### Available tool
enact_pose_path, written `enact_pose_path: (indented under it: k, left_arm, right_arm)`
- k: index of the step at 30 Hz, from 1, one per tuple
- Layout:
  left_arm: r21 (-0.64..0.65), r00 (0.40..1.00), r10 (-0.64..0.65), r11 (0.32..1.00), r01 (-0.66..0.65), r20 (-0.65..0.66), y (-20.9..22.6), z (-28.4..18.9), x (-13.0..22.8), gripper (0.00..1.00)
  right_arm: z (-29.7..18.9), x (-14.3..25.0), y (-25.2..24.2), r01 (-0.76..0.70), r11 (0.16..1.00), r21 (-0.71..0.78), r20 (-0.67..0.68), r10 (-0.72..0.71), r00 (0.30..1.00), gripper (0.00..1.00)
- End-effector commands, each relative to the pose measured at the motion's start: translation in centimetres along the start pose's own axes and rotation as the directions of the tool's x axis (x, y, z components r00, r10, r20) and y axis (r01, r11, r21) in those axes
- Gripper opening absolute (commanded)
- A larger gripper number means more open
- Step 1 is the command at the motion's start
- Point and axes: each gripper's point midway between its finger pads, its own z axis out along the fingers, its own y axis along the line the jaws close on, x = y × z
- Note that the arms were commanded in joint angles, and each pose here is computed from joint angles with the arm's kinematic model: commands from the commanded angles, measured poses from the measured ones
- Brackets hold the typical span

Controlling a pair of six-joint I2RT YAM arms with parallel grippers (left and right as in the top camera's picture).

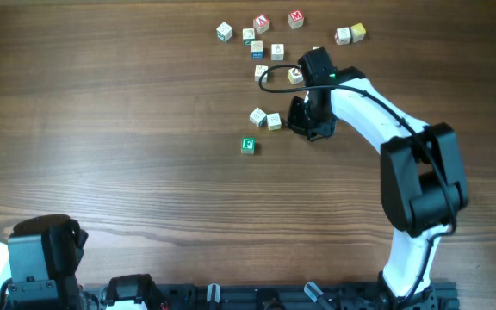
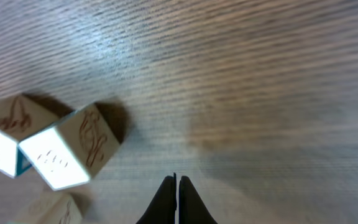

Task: Form a circle
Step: 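Open the right gripper and move it down to the green 'F' block, then grasp the green 'F' block with the right gripper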

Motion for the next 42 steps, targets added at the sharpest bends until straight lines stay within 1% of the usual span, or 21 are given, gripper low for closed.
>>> enact_pose_path:
  k: [1, 5, 7, 9, 11, 12, 13, 15, 17, 18, 22, 24, 25, 26, 29, 30, 33, 34, 35, 37, 42]
  left_arm:
    - [-0.004, 1.0, -0.019, 1.0, 0.019, 0.005, 0.1, 0.0, -0.1, 1.0]
    - [-0.005, 1.0, -0.019, 1.0, 0.019, 0.005, 0.1, 0.0, -0.1, 1.0]
    - [-0.005, 1.0, -0.019, 1.0, 0.019, 0.005, 0.1, 0.0, -0.1, 1.0]
    - [-0.005, 1.0, -0.019, 1.0, 0.019, 0.005, 0.1, 0.0, -0.1, 1.0]
    - [-0.004, 1.0, -0.019, 1.0, 0.019, 0.005, 0.1, 0.0, -0.1, 1.0]
    - [-0.004, 1.0, -0.019, 1.0, 0.019, 0.005, 0.1, 0.0, -0.1, 1.0]
    - [-0.005, 1.0, -0.019, 1.0, 0.019, 0.005, 0.1, 0.0, -0.1, 1.0]
    - [-0.004, 1.0, -0.019, 1.0, 0.019, 0.005, 0.1, 0.0, -0.1, 1.0]
    - [-0.004, 1.0, -0.019, 1.0, 0.019, 0.005, 0.1, 0.0, -0.1, 1.0]
    - [-0.005, 1.0, -0.019, 1.0, 0.019, 0.005, 0.1, 0.0, -0.1, 1.0]
    - [-0.004, 1.0, -0.019, 1.0, 0.019, 0.005, 0.1, 0.0, -0.1, 1.0]
    - [-0.004, 1.0, -0.019, 1.0, 0.019, 0.005, 0.1, 0.0, -0.1, 1.0]
    - [-0.004, 1.0, -0.019, 1.0, 0.019, 0.005, 0.1, 0.0, -0.1, 1.0]
    - [-0.005, 1.0, -0.019, 1.0, 0.019, 0.005, 0.1, 0.0, -0.1, 1.0]
    - [-0.005, 1.0, -0.019, 1.0, 0.019, 0.005, 0.1, 0.0, -0.1, 1.0]
    - [-0.004, 1.0, -0.019, 1.0, 0.019, 0.005, 0.1, 0.0, -0.1, 1.0]
    - [-0.005, 1.0, -0.019, 1.0, 0.019, 0.005, 0.1, 0.0, -0.1, 1.0]
    - [-0.004, 1.0, -0.019, 1.0, 0.019, 0.005, 0.1, 0.0, -0.1, 1.0]
    - [-0.005, 1.0, -0.019, 1.0, 0.019, 0.005, 0.1, 0.0, -0.1, 1.0]
    - [-0.005, 1.0, -0.019, 1.0, 0.019, 0.005, 0.1, 0.0, -0.1, 1.0]
    - [-0.004, 1.0, -0.019, 1.0, 0.019, 0.005, 0.1, 0.0, -0.1, 1.0]
  right_arm:
    - [-4.1, -1.1, 1.8, 0.025, 0.999, -0.027, 0.11, -0.022, 0.994, 0.05]
    - [-3.5, 1.3, 3.8, 0.079, 0.997, -0.021, 0.078, -0.077, 0.994, 0.04]
    - [-3.2, 3.1, 5.4, 0.058, 0.998, -0.025, 0.059, -0.057, 0.997, 0.05]
    - [-2.8, 5.0, 7.1, 0.071, 0.997, -0.024, 0.05, -0.07, 0.996, 0.05]
    - [-2.6, 6.0, 7.8, 0.083, 0.996, 0.009, 0.073, -0.084, 0.994, 0.27]
    - [-2.5, 5.9, 7.7, 0.067, 0.996, 0.055, 0.123, -0.074, 0.99, 0.48]
    - [-2.7, 5.4, 7.4, 0.023, 0.993, 0.117, 0.206, -0.047, 0.977, 0.59]
    - [-2.9, 5.2, 7.3, -0.021, 0.987, 0.162, 0.289, -0.027, 0.957, 0.83]
    - [-2.7, 5.5, 8.5, -0.011, 0.991, 0.135, 0.311, -0.032, 0.95, 0.96]
    - [-2.4, 5.6, 9.0, -0.003, 0.992, 0.127, 0.32, -0.038, 0.947, 0.99]
    - [-0.2, 5.9, 9.1, 0.0, 0.989, 0.146, 0.315, -0.046, 0.948, 0.99]
    - [0.7, 6.1, 9.1, 0.004, 0.988, 0.153, 0.304, -0.051, 0.951, 0.94]
    - [0.9, 6.2, 9.1, 0.005, 0.988, 0.156, 0.301, -0.053, 0.952, 0.92]
    - [1.4, 6.3, 8.9, 0.006, 0.987, 0.163, 0.291, -0.053, 0.955, 0.86]
    - [2.5, 6.8, 9.0, 0.011, 0.987, 0.157, 0.253, -0.051, 0.966, 0.82]
    - [2.9, 7.0, 9.0, 0.013, 0.988, 0.156, 0.24, -0.051, 0.97, 0.78]
    - [3.7, 7.7, 9.0, 0.023, 0.987, 0.158, 0.211, -0.056, 0.976, 0.7]
    - [3.8, 7.9, 9.1, 0.026, 0.987, 0.157, 0.207, -0.058, 0.977, 0.69]
    - [3.8, 8.0, 9.2, 0.031, 0.987, 0.158, 0.207, -0.064, 0.976, 0.67]
    - [3.8, 8.3, 9.5, 0.041, 0.986, 0.159, 0.211, -0.074, 0.975, 0.58]
    - [3.7, 8.0, 9.3, 0.042, 0.983, 0.177, 0.238, -0.084, 0.968, 0.43]
